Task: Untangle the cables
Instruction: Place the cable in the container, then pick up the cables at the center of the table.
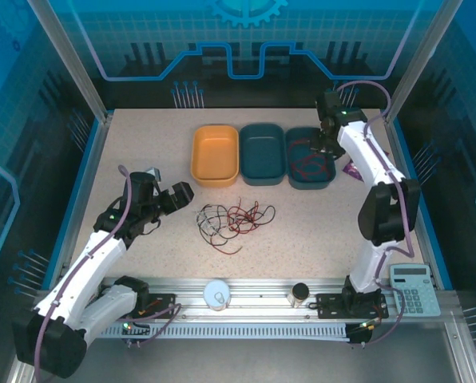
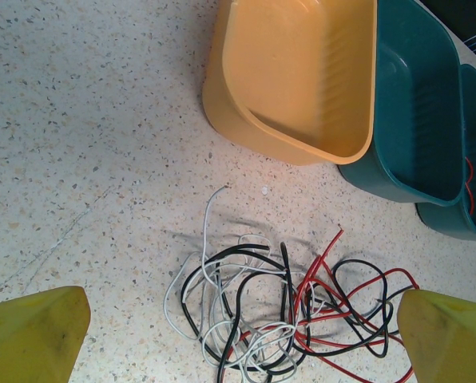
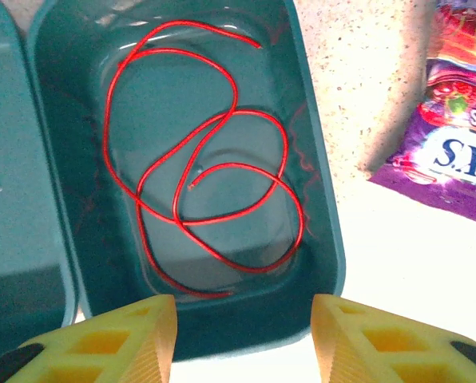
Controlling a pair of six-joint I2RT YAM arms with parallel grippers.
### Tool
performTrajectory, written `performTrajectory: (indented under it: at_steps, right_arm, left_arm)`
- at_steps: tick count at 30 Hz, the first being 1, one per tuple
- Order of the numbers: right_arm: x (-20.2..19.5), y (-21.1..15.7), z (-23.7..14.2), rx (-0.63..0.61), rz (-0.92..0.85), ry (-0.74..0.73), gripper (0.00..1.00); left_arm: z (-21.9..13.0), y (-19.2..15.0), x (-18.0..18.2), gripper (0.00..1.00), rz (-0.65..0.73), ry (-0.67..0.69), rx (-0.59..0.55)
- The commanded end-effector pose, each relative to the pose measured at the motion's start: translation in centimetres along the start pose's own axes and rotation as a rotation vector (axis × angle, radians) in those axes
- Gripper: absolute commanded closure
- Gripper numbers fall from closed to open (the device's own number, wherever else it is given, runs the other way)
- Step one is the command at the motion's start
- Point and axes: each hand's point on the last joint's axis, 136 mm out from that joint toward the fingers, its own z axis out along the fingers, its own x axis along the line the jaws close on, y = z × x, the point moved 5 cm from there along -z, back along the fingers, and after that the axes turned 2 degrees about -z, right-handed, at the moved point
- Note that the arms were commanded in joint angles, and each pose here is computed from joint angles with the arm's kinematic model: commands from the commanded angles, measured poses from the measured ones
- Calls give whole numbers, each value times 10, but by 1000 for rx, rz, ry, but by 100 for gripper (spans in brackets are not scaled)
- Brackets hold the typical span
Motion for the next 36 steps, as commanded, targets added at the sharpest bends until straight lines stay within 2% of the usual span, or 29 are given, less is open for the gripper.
performTrajectory:
  at_steps: [1, 10, 16, 22, 27, 36]
  right_arm:
    - [11, -16, -29, -25, -19, 38, 52]
    - [80, -93, -71, -41, -149, 137, 54]
    - [130, -145, -67, 41, -197, 189, 57]
    - [174, -181, -52, 122, -222, 265, 58]
    - [189, -196, -30, 185, -221, 259, 60]
    - [184, -203, -11, 214, -193, 194, 62]
  left_arm:
    - [0, 2, 3, 1, -6, 4, -21]
    - [4, 2, -2, 1, -3, -29, -6]
    - [12, 5, -7, 1, -14, -47, 7]
    - [19, 4, -7, 1, -17, -38, 26]
    - [22, 2, -5, 1, -21, -34, 35]
    - [23, -3, 0, 1, -19, -24, 47]
